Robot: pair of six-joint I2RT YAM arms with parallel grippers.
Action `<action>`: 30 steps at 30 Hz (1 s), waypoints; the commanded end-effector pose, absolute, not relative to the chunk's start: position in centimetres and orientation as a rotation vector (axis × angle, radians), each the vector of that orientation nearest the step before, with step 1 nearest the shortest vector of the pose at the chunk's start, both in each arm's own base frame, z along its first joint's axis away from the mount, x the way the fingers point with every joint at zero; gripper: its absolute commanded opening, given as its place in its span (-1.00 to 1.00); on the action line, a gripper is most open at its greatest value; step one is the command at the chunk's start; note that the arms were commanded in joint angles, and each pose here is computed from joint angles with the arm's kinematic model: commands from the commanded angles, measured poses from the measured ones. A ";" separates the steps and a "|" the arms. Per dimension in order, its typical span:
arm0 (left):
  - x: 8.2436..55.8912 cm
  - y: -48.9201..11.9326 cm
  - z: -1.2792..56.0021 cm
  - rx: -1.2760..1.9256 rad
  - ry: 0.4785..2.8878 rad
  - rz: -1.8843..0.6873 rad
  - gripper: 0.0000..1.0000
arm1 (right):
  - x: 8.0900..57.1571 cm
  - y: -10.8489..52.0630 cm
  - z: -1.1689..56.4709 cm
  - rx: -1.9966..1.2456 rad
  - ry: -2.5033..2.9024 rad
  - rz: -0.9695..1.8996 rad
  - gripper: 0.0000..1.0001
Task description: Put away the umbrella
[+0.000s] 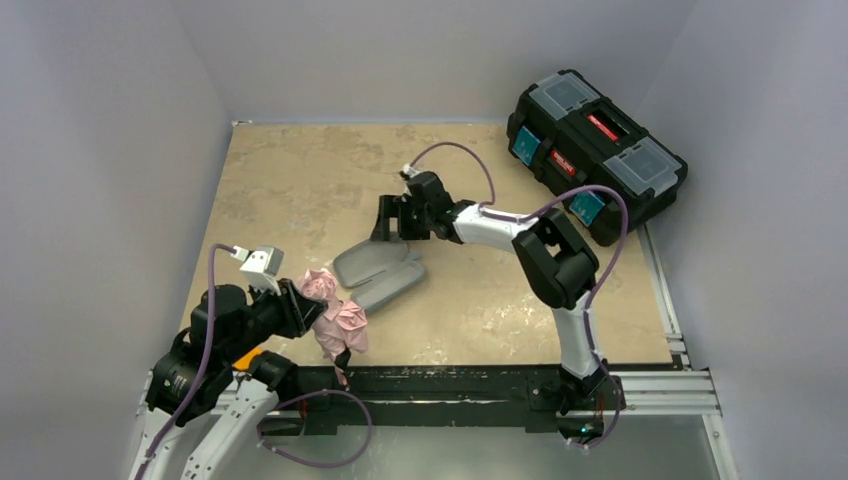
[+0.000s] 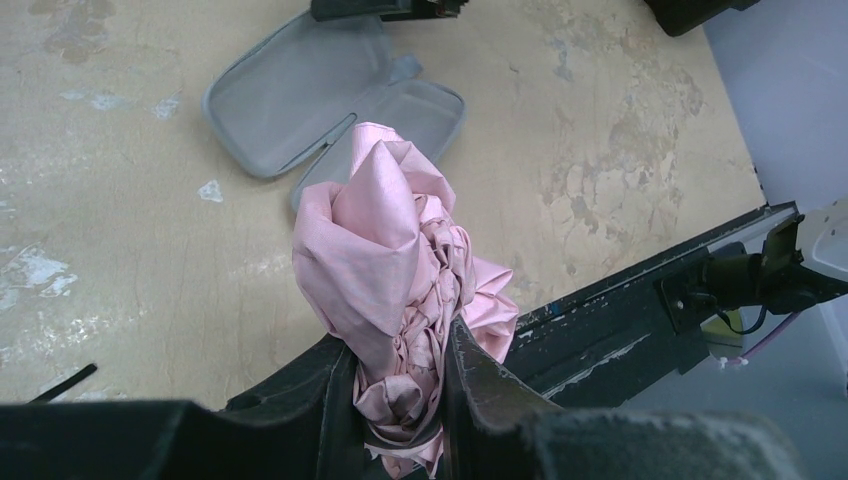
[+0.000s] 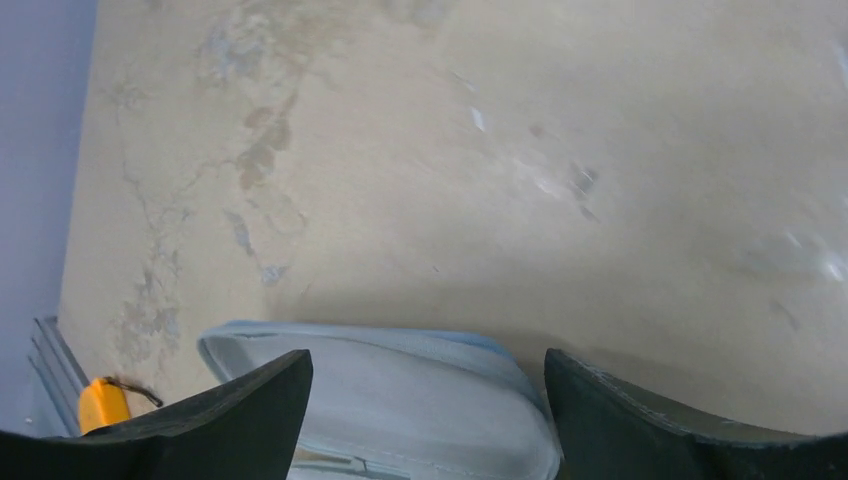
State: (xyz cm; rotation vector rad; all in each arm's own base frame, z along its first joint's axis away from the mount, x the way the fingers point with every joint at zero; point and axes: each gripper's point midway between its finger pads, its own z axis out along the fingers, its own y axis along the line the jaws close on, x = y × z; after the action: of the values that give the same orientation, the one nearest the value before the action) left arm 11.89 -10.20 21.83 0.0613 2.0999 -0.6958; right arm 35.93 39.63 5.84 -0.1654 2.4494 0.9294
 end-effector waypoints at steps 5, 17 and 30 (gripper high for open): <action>12.9 -10.7 23.8 0.051 2.009 -0.730 -1.00 | 37.7 39.3 15.4 -0.305 2.212 0.740 0.98; 12.8 -10.7 24.0 0.055 1.999 -0.738 -1.00 | 28.4 33.9 9.6 0.196 2.544 0.769 0.98; 12.6 -10.6 24.0 0.050 1.992 -0.736 -1.00 | 26.9 37.8 5.7 0.144 2.638 0.854 0.45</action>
State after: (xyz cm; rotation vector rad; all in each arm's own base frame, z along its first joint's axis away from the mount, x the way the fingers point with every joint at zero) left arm 11.78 -10.12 21.96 0.0618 2.0865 -0.6975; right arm 26.14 35.64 4.89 0.1478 2.6654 0.7646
